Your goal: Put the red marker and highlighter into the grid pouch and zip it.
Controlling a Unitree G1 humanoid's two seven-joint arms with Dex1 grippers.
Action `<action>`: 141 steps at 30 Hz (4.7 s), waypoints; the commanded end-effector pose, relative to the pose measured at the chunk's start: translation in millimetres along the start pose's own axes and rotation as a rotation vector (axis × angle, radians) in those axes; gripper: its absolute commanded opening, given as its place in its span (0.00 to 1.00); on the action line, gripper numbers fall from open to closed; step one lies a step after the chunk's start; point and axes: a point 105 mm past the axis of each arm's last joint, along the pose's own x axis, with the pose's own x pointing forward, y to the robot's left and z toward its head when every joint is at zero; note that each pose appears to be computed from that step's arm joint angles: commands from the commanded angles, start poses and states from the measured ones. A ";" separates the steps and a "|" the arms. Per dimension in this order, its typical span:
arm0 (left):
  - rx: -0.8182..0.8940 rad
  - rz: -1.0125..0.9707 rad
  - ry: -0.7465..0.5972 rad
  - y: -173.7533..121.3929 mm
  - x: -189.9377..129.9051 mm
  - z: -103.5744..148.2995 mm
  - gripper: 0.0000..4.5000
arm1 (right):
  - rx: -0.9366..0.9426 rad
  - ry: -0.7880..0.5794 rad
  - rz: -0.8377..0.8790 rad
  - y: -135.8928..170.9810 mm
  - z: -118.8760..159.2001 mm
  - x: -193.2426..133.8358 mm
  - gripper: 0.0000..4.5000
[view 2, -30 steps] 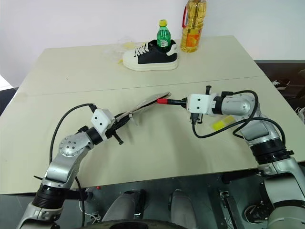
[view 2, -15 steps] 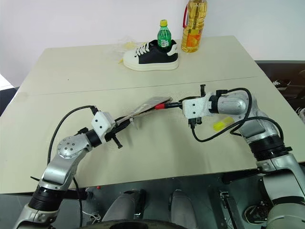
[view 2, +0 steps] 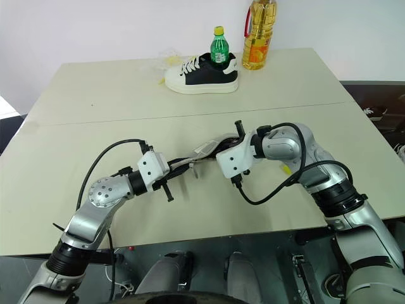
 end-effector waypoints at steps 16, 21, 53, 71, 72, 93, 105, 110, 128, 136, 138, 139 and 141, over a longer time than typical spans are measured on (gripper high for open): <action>0.005 0.148 0.055 11.6 16.1 -24.0 0.00 | 1.587 0.450 -0.958 5.2 -162.5 -149.3 0.99; -0.004 0.105 0.028 6.7 24.3 -21.3 0.00 | 1.944 0.757 -1.160 49.6 -165.1 -153.9 0.99; 0.000 0.201 0.005 29.7 4.4 -15.5 0.00 | 0.644 0.322 -0.551 -34.3 -55.6 -57.6 0.19; -0.019 0.106 -0.012 16.6 -4.2 -6.9 0.00 | 0.244 0.204 -0.225 1.5 -42.6 -34.6 0.19; -0.016 0.102 -0.009 16.2 -4.1 -7.5 0.00 | 0.242 0.204 -0.223 1.4 -42.4 -34.3 0.19; 0.057 -0.068 -0.053 -6.3 9.6 11.6 0.00 | -0.065 0.105 -0.070 4.4 5.6 -6.6 0.19; -0.054 0.074 -0.060 18.1 3.5 9.2 0.00 | 0.175 0.011 -0.195 -31.8 3.5 -41.6 0.94; -0.278 0.219 -0.125 43.7 14.4 9.8 0.00 | 0.669 -0.252 -0.319 -65.0 10.2 -77.6 0.94; -0.644 0.243 -0.267 45.2 49.5 33.1 0.00 | 1.268 -0.232 -0.316 -19.1 6.7 5.1 0.89; -0.639 0.266 -0.253 46.7 45.8 30.0 0.00 | 1.297 -0.203 -0.366 -25.6 -6.5 5.1 0.07; -0.635 0.275 -0.250 47.6 44.6 28.9 0.00 | 1.296 -0.196 -0.375 -26.9 -9.2 3.8 0.00; -0.635 0.278 -0.249 48.1 44.0 28.6 0.00 | 1.293 -0.193 -0.379 -27.4 -10.0 3.2 0.00; -0.599 0.286 -0.230 49.3 40.7 25.8 0.00 | 1.267 -0.149 -0.433 -32.8 -23.1 -6.2 0.00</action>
